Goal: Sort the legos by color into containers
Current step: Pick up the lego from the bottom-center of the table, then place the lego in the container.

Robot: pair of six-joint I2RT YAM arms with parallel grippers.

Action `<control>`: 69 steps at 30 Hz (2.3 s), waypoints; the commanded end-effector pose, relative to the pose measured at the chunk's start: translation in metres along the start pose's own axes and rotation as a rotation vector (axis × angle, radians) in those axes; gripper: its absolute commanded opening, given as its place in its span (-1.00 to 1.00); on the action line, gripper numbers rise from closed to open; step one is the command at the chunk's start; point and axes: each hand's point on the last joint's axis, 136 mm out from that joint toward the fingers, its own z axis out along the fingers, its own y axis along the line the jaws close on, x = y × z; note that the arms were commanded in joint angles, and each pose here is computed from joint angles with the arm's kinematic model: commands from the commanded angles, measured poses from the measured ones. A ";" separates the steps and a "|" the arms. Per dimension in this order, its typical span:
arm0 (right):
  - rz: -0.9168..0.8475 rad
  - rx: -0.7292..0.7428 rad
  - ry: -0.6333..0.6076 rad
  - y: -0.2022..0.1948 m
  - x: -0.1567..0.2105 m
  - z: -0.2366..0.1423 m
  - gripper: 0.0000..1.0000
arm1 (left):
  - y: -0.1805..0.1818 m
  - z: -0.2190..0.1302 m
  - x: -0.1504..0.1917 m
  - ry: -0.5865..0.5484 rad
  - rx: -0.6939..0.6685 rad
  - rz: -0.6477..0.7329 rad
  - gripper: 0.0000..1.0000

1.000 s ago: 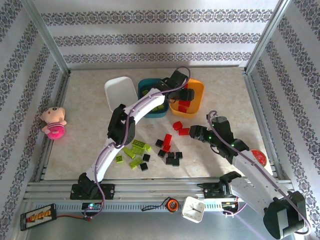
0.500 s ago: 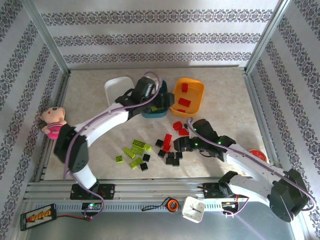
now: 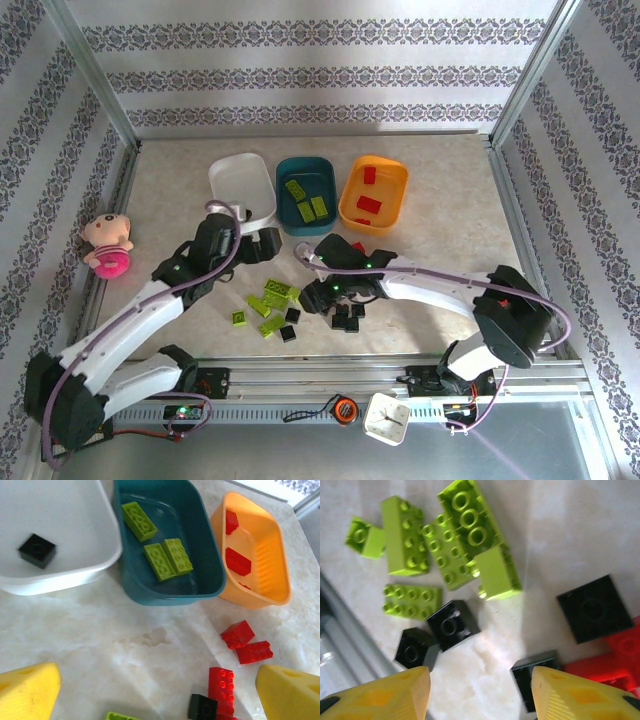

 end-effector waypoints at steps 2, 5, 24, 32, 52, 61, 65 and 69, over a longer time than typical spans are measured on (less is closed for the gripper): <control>-0.088 0.207 0.023 -0.028 -0.022 -0.002 0.17 | 0.039 -0.019 0.009 -0.018 -0.131 -0.007 0.99; -0.138 0.295 0.123 -0.043 -0.018 0.006 0.15 | 0.051 -0.026 0.013 -0.021 -0.151 -0.023 0.99; -0.220 0.383 0.312 -0.066 -0.010 0.042 0.11 | 0.060 -0.041 0.004 -0.050 -0.108 -0.125 0.99; -0.205 0.323 0.226 -0.056 -0.023 0.043 -0.38 | 0.061 -0.048 -0.002 -0.072 -0.115 -0.140 0.99; -0.050 0.019 -0.446 -0.001 -0.283 0.023 -0.53 | 0.085 -0.057 0.022 -0.100 -0.168 -0.236 0.99; 0.042 -0.015 -0.467 -0.021 -0.333 0.061 -0.30 | 0.088 -0.050 0.039 -0.049 -0.165 -0.257 0.99; 0.050 -0.026 -0.475 -0.019 -0.340 0.062 0.27 | 0.090 -0.048 0.044 -0.039 -0.173 -0.257 0.99; 0.040 -0.023 -0.495 -0.017 -0.341 0.043 0.34 | 0.091 -0.048 0.044 -0.036 -0.178 -0.253 0.99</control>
